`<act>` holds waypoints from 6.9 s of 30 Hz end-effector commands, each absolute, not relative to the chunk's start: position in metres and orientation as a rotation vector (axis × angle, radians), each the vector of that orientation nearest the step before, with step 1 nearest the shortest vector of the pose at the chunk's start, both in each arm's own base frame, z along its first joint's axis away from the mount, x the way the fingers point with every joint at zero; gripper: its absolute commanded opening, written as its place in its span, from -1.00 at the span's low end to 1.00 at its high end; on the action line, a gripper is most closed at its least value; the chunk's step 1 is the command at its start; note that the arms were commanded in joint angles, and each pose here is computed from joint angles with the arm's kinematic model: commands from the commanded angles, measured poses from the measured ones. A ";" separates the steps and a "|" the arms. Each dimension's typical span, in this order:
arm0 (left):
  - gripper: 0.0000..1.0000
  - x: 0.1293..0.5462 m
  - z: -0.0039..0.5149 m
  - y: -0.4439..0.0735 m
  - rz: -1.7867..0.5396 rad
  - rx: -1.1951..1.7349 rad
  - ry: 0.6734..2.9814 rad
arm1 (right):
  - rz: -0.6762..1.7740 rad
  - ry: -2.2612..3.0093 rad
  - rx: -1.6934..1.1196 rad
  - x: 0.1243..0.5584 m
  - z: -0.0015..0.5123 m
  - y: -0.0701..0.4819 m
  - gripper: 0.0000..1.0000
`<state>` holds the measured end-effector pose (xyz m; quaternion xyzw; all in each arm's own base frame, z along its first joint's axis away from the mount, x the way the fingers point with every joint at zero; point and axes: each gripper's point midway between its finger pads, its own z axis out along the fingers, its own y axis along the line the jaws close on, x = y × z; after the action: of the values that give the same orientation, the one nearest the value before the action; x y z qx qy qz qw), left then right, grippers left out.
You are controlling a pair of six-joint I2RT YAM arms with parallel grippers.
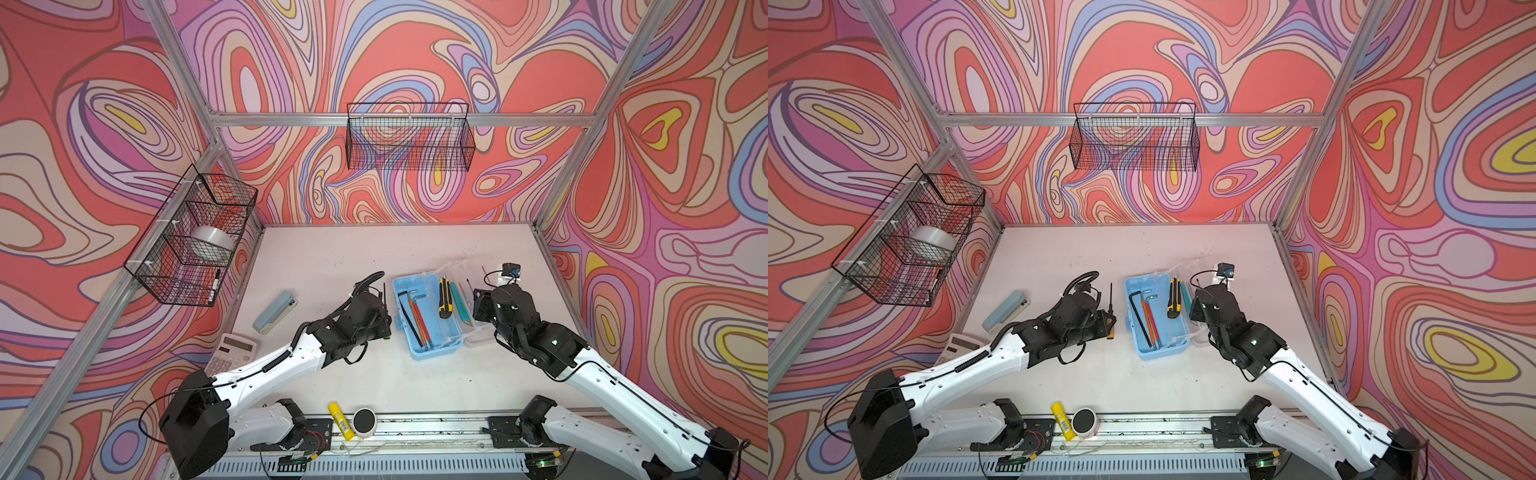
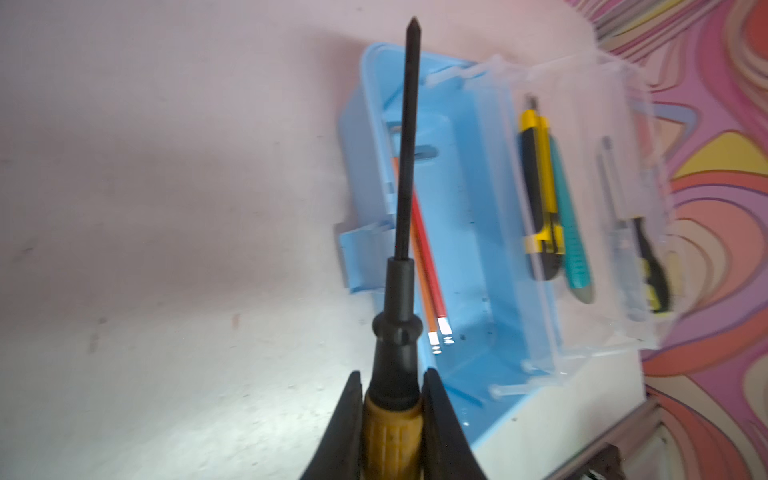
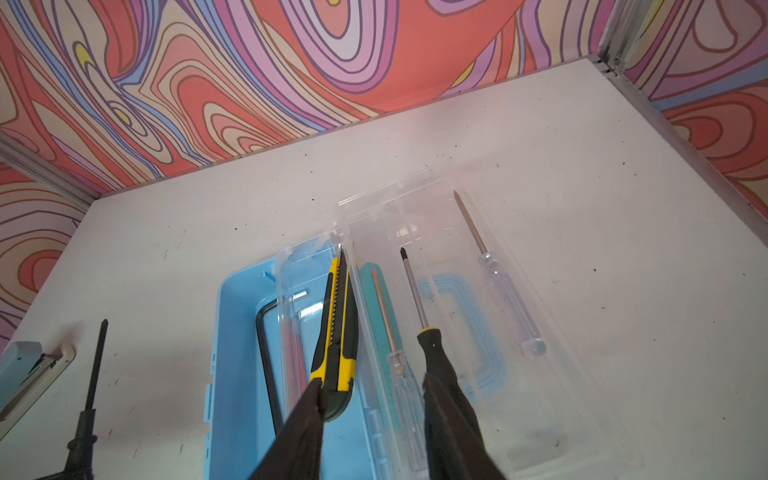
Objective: Pack the tool kit
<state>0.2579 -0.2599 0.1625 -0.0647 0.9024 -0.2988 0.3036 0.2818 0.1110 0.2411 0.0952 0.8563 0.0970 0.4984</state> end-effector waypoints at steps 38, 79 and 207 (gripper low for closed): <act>-1.00 0.340 0.198 -0.520 -1.563 -0.330 2.151 | 0.229 1.864 0.251 0.265 0.320 0.080 -0.18; -0.27 0.343 0.200 -0.508 -1.329 -0.149 2.219 | 0.181 1.889 0.241 0.270 0.313 0.080 -0.11; -1.00 0.465 0.076 -0.231 -0.608 -0.362 2.551 | 0.681 2.470 0.705 0.305 0.069 0.035 -1.00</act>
<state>0.4647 -0.2298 0.0792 -0.1180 0.9380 -0.2088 0.2502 0.2949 0.0480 0.0524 0.2196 0.9144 0.2630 0.2154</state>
